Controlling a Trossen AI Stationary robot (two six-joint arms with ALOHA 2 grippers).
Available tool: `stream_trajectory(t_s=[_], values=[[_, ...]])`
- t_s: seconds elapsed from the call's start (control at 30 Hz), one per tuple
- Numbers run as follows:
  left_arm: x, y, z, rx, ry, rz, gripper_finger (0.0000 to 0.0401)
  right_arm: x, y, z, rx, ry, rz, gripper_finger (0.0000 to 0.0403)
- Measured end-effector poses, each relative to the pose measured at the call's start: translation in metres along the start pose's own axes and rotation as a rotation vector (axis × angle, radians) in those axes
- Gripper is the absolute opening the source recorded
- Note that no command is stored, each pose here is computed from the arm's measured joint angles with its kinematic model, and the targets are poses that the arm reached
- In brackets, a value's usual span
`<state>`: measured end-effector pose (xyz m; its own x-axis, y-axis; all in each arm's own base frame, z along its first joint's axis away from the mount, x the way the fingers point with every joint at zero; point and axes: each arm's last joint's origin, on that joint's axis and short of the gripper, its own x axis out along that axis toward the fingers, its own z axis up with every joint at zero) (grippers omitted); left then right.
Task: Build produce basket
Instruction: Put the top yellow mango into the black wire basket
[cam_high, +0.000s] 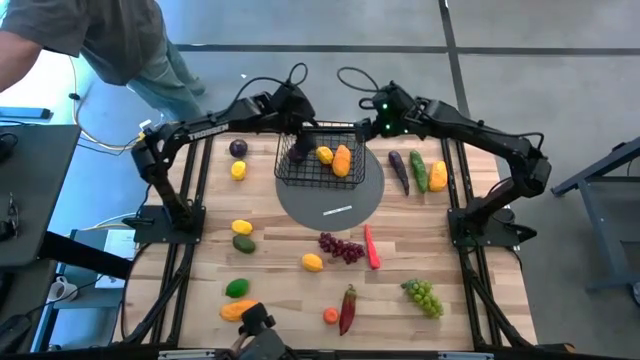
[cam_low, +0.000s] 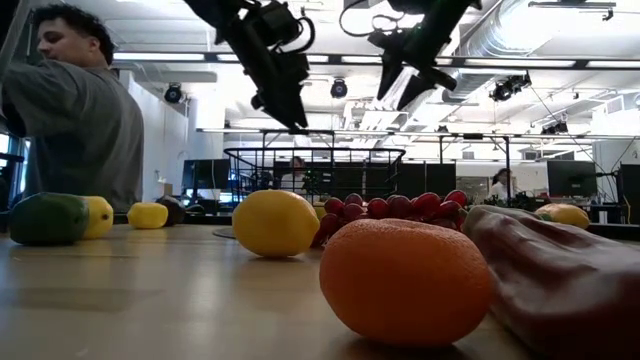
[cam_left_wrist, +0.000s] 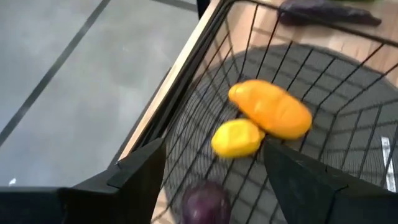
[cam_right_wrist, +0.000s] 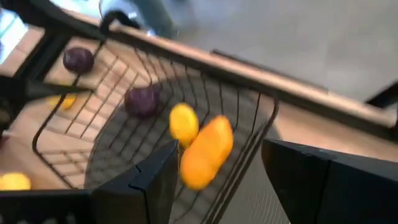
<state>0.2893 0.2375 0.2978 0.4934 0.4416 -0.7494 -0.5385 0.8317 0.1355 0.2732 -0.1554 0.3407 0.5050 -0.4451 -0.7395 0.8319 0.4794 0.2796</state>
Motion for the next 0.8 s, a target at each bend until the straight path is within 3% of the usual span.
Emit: stream_trajectory(t_s=[0.27, 0.57, 0.8], values=[[-0.024, 0.007, -0.008, -0.009, 0.06, 0.004, 0.0258, -0.006, 0.012, -0.029, 0.044, 0.169, -0.057, 0.0211], [-0.054, 0.003, -0.013, -0.001, 0.072, -0.01, 0.0258, -0.015, 0.035, -0.055, 0.085, 0.3, 0.023, 0.0211], [-0.07, -0.006, -0.019, -0.02, 0.11, -0.08, 0.0258, -0.023, 0.048, -0.074, 0.032, 0.365, 0.029, 0.0211]])
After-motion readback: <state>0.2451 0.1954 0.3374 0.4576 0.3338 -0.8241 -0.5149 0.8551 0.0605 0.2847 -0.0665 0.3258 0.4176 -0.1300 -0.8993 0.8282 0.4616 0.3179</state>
